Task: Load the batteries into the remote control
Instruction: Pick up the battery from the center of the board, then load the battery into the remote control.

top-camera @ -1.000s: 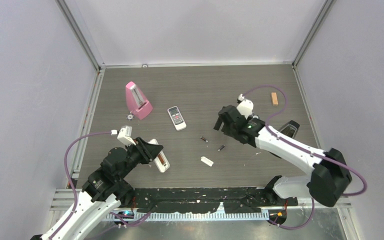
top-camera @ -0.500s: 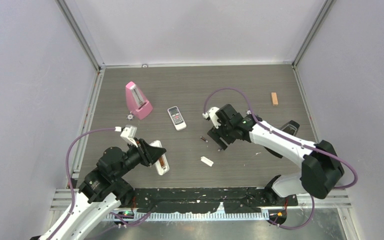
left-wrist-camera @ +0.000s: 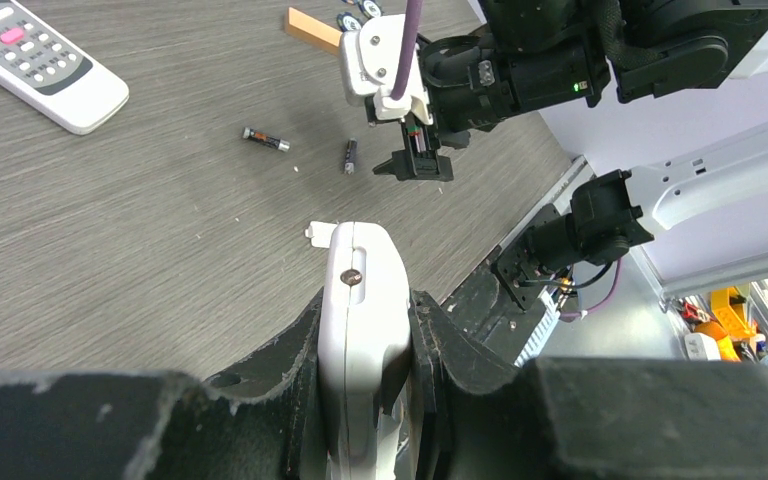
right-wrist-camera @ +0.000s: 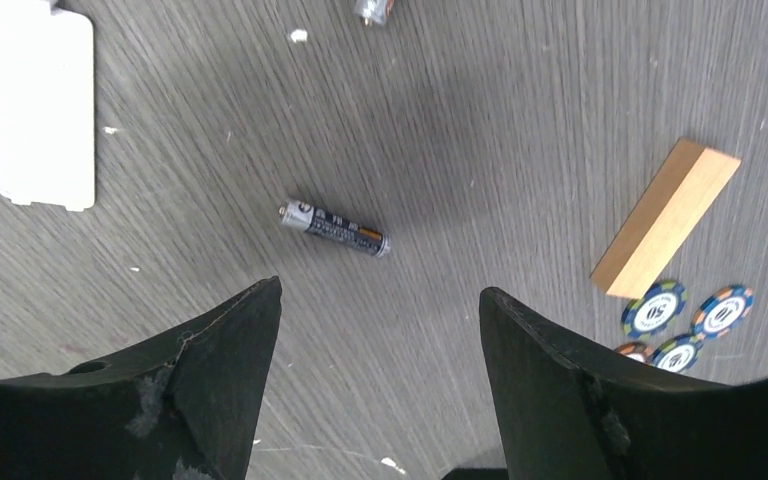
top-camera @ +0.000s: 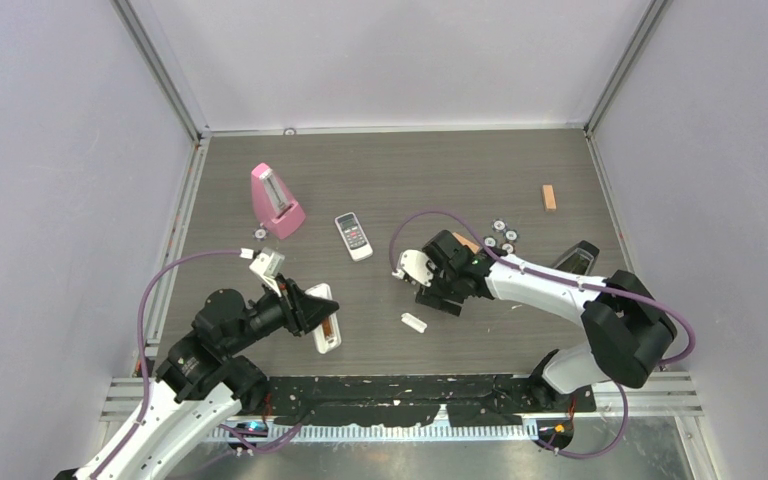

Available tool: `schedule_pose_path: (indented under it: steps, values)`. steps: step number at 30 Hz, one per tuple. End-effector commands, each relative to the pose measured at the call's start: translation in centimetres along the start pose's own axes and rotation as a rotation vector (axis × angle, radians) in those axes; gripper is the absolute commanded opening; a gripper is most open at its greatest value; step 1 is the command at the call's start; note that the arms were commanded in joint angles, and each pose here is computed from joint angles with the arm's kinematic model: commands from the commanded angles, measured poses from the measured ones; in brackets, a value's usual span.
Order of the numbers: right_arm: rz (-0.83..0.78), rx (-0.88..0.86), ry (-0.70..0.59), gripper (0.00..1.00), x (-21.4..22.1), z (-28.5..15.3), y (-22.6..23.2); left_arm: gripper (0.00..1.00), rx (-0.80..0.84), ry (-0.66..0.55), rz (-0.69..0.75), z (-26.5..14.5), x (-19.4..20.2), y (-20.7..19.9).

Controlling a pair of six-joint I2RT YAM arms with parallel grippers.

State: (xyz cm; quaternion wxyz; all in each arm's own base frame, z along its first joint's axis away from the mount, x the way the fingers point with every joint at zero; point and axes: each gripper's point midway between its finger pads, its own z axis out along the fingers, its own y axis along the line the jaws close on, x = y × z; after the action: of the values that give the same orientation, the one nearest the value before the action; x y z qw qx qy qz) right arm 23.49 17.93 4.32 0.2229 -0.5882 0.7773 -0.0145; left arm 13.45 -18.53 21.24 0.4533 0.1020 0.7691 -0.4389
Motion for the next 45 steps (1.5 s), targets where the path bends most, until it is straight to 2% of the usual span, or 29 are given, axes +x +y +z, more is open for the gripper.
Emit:
schedule_pose_path:
  steps: [1,8,17,19,23,25,28,32,36,39,45]
  values:
    - [-0.099,-0.002,-0.097,0.76,-2.5,1.0,-0.5,0.0,0.072,-0.087,0.044,-0.6,-2.8,-2.2]
    - [-0.107,-0.065,-0.131,0.59,-3.9,2.3,0.1,0.0,0.063,-0.103,0.042,-0.8,-2.9,-2.0]
    - [-0.056,-0.066,-0.09,0.55,-3.1,3.1,-0.2,0.0,0.057,-0.105,0.037,-0.8,-2.8,-1.8]
    - [-0.024,-0.063,-0.087,0.52,-3.1,3.1,-0.4,0.0,0.057,-0.105,0.035,-0.8,-2.8,-1.8]
    - [0.037,-0.07,-0.07,0.36,-2.4,3.2,-0.7,0.0,0.056,-0.106,0.036,-0.8,-2.9,-1.8]
    - [0.057,-0.07,-0.066,0.24,-2.2,3.1,-0.7,0.0,0.052,-0.109,0.034,-0.8,-2.8,-1.7]
    - [0.104,-0.054,-0.09,0.15,-2.8,2.6,-1.1,0.0,0.049,-0.116,0.027,-0.8,-2.8,-1.6]
    - [0.22,-0.007,-0.228,0.08,-6.2,0.1,-2.6,0.0,0.057,-0.131,0.009,-0.6,-2.9,-1.6]
    - [0.39,0.016,-0.461,0.06,-10.7,-4.8,-3.9,0.0,0.067,-0.153,-0.025,-0.4,-3.2,-1.8]
    - [0.553,-0.006,-0.684,0.06,-14.2,-10.0,-4.2,0.0,0.088,-0.168,-0.068,-0.1,-3.4,-2.1]
    - [0.724,-0.167,-1.011,0.06,-19.4,-18.6,0.0,0.0,0.103,-0.213,-0.178,0.4,-4.0,-2.2]
